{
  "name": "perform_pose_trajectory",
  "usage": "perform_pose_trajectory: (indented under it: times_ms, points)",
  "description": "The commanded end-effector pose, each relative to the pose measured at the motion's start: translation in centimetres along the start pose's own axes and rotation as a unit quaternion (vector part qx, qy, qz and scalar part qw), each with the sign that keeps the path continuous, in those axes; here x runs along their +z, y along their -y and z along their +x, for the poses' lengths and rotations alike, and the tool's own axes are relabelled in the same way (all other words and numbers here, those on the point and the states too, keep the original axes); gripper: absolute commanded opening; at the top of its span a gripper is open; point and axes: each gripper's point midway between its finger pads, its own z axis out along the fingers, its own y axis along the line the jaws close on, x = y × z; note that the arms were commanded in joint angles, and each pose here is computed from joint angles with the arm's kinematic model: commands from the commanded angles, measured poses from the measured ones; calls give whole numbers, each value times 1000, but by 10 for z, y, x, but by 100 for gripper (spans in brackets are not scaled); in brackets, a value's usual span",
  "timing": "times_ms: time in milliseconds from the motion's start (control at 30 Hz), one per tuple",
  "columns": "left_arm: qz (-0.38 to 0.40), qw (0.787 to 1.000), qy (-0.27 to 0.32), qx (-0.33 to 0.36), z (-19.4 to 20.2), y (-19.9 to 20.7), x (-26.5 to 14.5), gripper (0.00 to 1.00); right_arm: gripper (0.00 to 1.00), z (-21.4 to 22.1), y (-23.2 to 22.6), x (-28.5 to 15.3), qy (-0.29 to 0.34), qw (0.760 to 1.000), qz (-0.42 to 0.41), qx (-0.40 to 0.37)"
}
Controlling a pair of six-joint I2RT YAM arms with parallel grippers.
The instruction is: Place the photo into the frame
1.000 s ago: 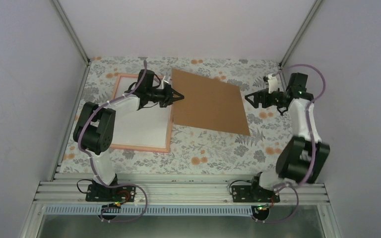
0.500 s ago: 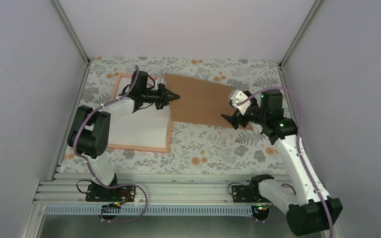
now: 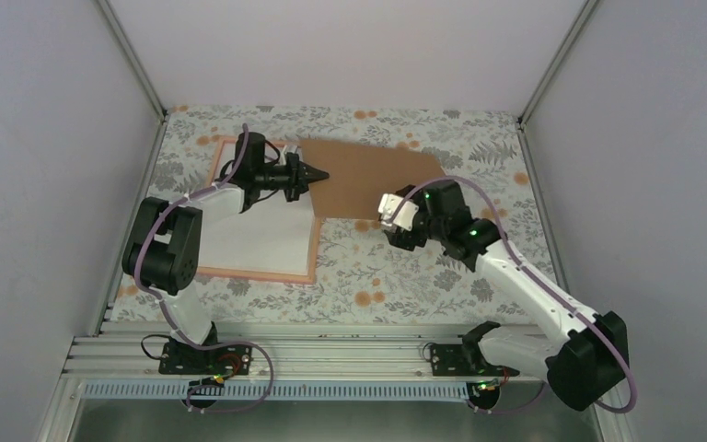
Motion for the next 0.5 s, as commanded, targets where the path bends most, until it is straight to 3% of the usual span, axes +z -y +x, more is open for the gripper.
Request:
perform_pose_trajectory:
  times_ms: [0, 167, 300, 467]
  points:
    - [35, 999, -31, 13, 10, 20, -5, 2, 90, 15, 8, 22, -45, 994, 77, -64]
    - [30, 999, -30, -4, 10, 9, -5, 2, 73, 11, 36, 25, -49, 979, 179, -86]
    - [26, 999, -31, -14, 9, 2, -3, 2, 69, 10, 50, 25, -50, 967, 230, -101]
    - [25, 999, -32, -17, 9, -1, -2, 2, 43, 5, 53, 30, -42, 962, 246, -110]
